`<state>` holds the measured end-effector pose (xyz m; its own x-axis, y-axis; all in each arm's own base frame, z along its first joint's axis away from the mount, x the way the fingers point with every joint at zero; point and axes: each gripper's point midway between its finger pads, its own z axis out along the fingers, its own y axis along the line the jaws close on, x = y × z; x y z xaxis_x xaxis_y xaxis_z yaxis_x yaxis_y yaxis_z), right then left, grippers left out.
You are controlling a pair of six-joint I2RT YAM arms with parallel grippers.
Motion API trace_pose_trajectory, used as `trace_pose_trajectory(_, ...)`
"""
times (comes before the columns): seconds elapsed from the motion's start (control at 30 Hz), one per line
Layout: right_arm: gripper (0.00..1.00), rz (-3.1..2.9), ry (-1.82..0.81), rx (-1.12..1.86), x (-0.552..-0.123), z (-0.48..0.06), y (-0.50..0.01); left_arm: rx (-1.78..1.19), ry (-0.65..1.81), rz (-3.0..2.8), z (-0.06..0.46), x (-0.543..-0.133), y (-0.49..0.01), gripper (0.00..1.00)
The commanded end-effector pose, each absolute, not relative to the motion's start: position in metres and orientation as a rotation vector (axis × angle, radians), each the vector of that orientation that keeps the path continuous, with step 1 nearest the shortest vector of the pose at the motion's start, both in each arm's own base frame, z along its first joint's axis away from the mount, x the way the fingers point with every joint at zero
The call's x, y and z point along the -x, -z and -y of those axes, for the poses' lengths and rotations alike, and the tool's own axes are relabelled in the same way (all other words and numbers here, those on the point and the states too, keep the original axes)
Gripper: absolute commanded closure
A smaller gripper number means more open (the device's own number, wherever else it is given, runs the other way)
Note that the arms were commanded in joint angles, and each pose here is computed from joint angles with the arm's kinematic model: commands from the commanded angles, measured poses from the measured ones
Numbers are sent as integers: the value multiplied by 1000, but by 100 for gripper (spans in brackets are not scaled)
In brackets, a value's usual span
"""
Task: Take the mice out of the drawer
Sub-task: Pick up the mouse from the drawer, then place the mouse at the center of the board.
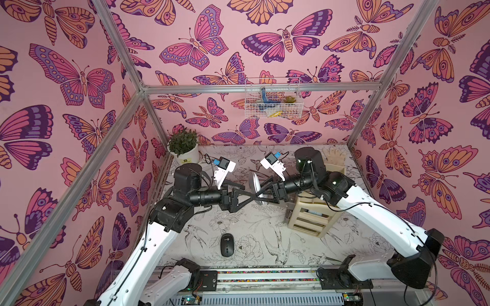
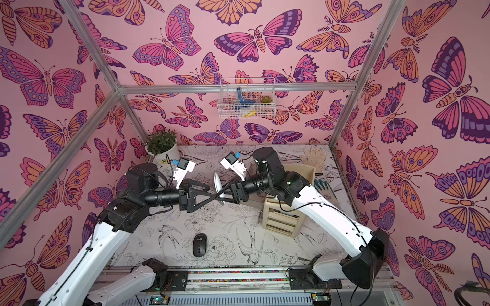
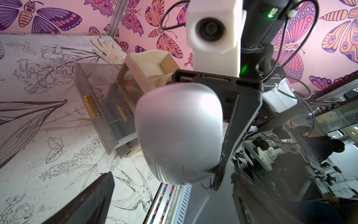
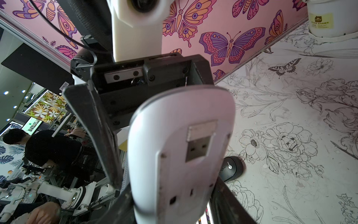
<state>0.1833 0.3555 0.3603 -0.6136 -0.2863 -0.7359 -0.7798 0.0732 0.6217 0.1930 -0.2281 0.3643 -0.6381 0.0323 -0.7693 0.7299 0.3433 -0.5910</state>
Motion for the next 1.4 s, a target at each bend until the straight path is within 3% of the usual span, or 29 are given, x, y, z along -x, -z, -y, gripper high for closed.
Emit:
trace_pose_trajectory(0.0,43,-1894,-1592,1088,-178,-363,-367,-636,1297,-1905,228,-201,-370,0)
trace_pose_trajectory(0.23,43,-1894,-1599,1104,-173,-367,-365,-619,1311,-1906,232,-211,-369,0)
trace_pose_trajectory(0.37,43,-1883,-1602,1114,-171,-367,-366,-629,1329,-1888,235,-212,-371,10)
trace_pose_trajectory(0.77,41,-1875,-1608,1117,-172,-370,-367,-668,1409,-1863,242,-204,-372,64)
trace_pose_trajectory(0.9,35,-1886,-1590,1113,-173,-369,-365,-658,1400,-1886,240,-202,-365,62)
trace_pose_trajectory(1.03,4,-1945,-1514,1105,-177,-361,-355,-631,1291,-1963,229,-203,-350,60)
trace_pose_trajectory(1.07,1,-1969,-1481,1092,-180,-354,-352,-618,1241,-1998,225,-204,-344,60)
trace_pose_trajectory(1.37,1,-2129,-1095,712,-240,-244,-358,-482,988,-2438,197,-194,-255,57)
